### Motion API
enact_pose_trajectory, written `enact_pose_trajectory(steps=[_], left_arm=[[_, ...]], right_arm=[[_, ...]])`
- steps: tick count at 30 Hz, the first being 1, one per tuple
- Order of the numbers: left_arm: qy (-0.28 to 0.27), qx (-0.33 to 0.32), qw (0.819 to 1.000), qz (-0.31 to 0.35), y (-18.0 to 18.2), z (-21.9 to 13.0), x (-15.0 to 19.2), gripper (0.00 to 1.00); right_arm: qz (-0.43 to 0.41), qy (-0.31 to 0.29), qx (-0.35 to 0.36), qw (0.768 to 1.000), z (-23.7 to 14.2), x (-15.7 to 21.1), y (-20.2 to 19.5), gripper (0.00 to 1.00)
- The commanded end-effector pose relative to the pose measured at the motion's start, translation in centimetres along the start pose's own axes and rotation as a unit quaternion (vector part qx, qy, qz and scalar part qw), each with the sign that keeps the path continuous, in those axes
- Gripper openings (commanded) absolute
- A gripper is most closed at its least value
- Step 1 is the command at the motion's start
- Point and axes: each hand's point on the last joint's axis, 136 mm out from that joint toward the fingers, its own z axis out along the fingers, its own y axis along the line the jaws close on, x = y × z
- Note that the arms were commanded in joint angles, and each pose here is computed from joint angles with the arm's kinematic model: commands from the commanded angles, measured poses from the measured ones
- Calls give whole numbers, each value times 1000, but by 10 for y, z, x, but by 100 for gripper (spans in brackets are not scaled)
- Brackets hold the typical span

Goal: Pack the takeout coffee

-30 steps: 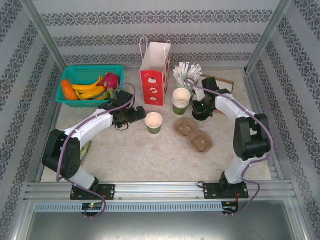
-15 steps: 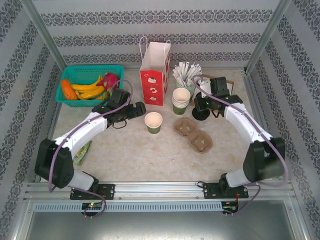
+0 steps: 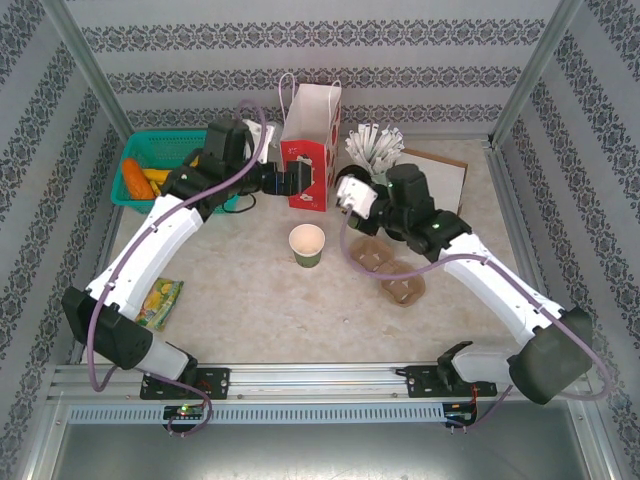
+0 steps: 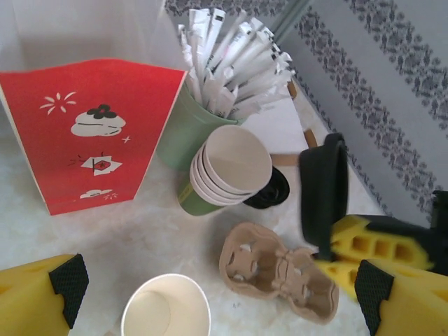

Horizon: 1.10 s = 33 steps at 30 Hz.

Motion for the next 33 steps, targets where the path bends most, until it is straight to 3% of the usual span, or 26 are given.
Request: enact_pose_trajectory(steps=[1, 5, 14, 18, 22, 29, 33], left_arm=[[95, 6, 994, 44, -10, -13, 26, 100], [131, 10, 989, 66, -15, -17, 30, 98], [143, -24, 979, 146, -24, -16, 18, 91], [129, -57, 977, 161, -13, -12, 7, 73], [128, -90, 974, 167, 0, -4, 4, 63], [137, -69, 973, 169, -3, 12, 6, 59], [137, -51, 974, 172, -9, 15, 5, 43]], right_arm=[[-169, -6, 36, 985, 6, -23, -8, 0], [-215, -18, 23, 976, 9, -47, -2, 0], [-237, -19, -12, 971, 16, -64, 9, 0], [-238, -25, -18, 971, 17, -68, 13, 0], [-229, -22, -33, 973, 16, -69, 17, 0], [-223, -32, -51, 973, 19, -77, 22, 0], [-221, -32, -58, 973, 21, -77, 23, 0]])
